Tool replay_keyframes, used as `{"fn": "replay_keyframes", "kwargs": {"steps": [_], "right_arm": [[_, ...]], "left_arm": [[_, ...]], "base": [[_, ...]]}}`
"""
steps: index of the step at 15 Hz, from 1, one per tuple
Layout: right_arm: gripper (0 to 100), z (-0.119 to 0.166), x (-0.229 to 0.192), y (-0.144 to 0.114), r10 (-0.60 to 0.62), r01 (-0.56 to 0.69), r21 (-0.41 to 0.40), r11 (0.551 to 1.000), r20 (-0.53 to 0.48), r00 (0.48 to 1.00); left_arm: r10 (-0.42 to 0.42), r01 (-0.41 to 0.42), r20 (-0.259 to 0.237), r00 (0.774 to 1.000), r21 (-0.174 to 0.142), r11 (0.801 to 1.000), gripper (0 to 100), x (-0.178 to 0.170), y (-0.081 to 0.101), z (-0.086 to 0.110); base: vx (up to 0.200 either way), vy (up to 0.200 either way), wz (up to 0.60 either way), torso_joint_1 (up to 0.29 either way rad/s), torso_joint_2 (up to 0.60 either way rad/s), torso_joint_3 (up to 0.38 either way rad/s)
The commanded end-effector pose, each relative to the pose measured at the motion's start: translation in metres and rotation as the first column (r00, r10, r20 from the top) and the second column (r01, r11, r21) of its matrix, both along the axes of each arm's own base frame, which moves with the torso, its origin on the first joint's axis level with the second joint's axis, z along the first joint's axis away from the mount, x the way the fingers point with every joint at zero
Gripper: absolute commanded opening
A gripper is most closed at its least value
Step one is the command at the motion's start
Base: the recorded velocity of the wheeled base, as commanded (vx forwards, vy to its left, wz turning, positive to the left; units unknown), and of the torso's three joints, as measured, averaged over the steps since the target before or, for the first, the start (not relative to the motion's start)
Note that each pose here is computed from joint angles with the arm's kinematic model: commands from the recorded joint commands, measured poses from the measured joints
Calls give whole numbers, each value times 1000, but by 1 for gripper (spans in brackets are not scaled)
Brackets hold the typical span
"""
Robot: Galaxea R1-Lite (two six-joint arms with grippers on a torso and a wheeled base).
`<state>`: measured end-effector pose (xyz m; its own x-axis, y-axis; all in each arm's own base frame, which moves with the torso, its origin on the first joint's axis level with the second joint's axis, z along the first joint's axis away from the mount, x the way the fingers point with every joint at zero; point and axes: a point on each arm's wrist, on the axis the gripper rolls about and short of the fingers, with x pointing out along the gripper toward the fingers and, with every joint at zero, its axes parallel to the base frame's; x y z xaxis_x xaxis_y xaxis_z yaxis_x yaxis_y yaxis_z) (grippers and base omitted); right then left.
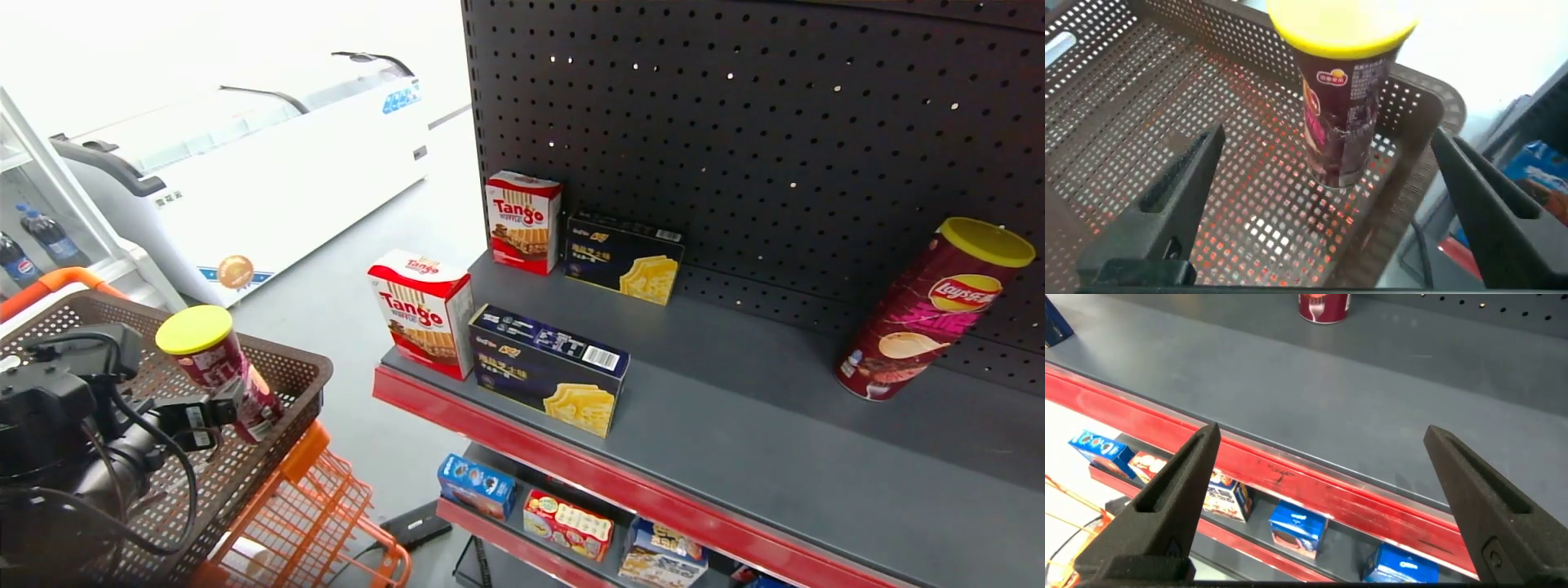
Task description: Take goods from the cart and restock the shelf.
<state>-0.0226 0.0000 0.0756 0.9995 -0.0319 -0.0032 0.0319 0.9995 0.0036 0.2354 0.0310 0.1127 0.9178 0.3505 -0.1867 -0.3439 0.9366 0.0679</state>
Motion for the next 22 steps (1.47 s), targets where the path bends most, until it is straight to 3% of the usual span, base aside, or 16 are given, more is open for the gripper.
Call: {"fn": "replay_keyframes", "kwargs": {"steps": [1,3,5,9,11,12,13,15,19,22], "right_arm": [[100,0,0,0,0,0,-1,1000,0,1000],[100,0,0,0,0,0,-1,1000,-1,1000],[100,0,0,0,0,0,1,1000,0,1000],[100,0,0,0,0,0,1,1000,0,1000],[100,0,0,0,0,0,1,1000,0,1000],[100,0,0,0,0,0,1,1000,0,1000],[100,0,0,0,0,0,-1,1000,0,1000],[100,0,0,0,0,0,1,1000,0,1000],[100,0,0,0,0,0,-1,1000,0,1000],[100,0,0,0,0,0,1,1000,0,1000]], "left_arm": [[17,-16,-73,997,3,1000,100,29,6,-36],[39,-39,-57,998,8,999,100,41,12,-41],[58,-58,-10,998,11,998,100,68,21,-48],[62,-62,21,998,17,998,100,94,26,-56],[59,-61,73,996,20,998,100,105,27,-55],[59,-61,79,995,21,998,0,106,27,-55],[53,-58,102,993,42,997,0,113,28,-52],[51,-58,95,994,72,996,0,113,29,-51],[38,-48,119,992,76,996,0,111,24,-45],[36,-60,204,978,111,992,0,106,26,-13]], "base": [[0,0,0,0,0,0],[0,0,0,0,0,0],[0,0,0,0,0,0],[0,0,0,0,0,0],[0,0,0,0,0,0],[0,0,0,0,0,0],[0,0,0,0,0,0],[0,0,0,0,0,0],[0,0,0,0,0,0],[0,0,0,0,0,0]]}}
